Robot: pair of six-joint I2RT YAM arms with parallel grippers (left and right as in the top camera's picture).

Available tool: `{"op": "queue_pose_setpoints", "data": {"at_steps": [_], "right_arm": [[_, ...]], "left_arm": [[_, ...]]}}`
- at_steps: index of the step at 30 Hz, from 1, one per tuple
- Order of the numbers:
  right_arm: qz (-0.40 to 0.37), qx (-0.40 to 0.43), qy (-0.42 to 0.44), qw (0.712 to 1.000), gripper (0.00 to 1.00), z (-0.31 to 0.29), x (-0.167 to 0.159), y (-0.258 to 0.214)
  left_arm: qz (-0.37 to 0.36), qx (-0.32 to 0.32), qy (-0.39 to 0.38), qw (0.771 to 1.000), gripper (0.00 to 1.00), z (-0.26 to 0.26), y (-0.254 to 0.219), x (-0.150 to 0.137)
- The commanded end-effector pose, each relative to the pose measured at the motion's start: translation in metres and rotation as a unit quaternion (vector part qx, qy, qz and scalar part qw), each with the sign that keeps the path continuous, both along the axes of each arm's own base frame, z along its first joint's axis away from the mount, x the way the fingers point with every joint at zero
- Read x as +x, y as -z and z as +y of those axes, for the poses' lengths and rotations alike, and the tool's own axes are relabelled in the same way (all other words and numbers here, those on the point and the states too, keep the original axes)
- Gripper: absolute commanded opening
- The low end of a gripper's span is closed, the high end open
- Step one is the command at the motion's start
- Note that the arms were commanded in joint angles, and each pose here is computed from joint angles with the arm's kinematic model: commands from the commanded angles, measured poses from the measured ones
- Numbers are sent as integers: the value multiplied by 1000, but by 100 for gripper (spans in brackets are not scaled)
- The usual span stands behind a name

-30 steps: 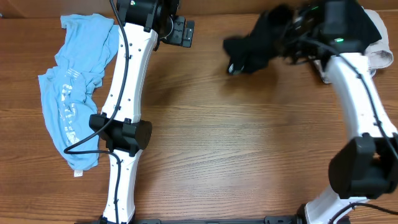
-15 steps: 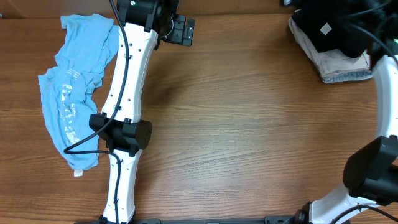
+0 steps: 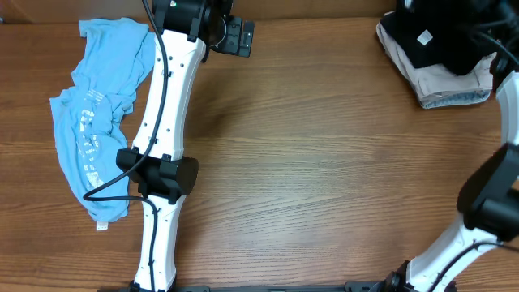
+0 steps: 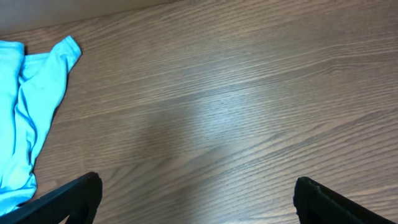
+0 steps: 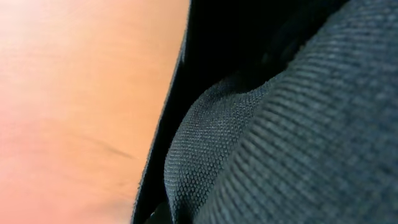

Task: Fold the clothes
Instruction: 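Carry the bundle to the top-right stack and place it on top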

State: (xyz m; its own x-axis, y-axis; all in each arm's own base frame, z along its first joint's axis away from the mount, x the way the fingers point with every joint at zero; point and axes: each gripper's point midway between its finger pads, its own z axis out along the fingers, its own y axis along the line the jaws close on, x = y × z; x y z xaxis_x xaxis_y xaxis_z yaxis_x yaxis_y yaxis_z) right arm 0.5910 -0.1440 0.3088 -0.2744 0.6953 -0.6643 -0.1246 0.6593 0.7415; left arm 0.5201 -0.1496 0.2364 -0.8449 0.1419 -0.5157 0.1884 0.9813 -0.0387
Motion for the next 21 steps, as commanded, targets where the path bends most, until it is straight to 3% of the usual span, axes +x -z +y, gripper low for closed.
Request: {"op": "queue_pose_setpoints", "data": {"at_steps": [1,7,8,9,10,14,15,21], "right_arm": [[26,8,11,1000,4,-35,5,40],[126,17,30,991,4,-70,-8,123],[140,12,30,990,11,-72,-13,131],[157,7,29,987,33,-76,-19,140],[170,3,28,985,42,-79,-25,147],[222,16,34,974,53,-94,-52,166],[244,23,37,969,61,-99,-66,170],[269,-2,28,963,65,-97,-94,153]], "left_arm": [[-10,3,-1,1000,100,3,-4,3],[-17,1,-1,1000,100,1,-6,6],[-18,-1,-4,1000,100,1,-7,6],[-18,-3,-7,1000,100,1,-7,6],[-19,-5,-9,1000,100,1,-7,7],[-21,-5,-8,1000,100,1,-8,8],[-21,-5,-8,1000,100,1,-8,8],[-20,-5,-9,1000,100,1,-8,7]]}}
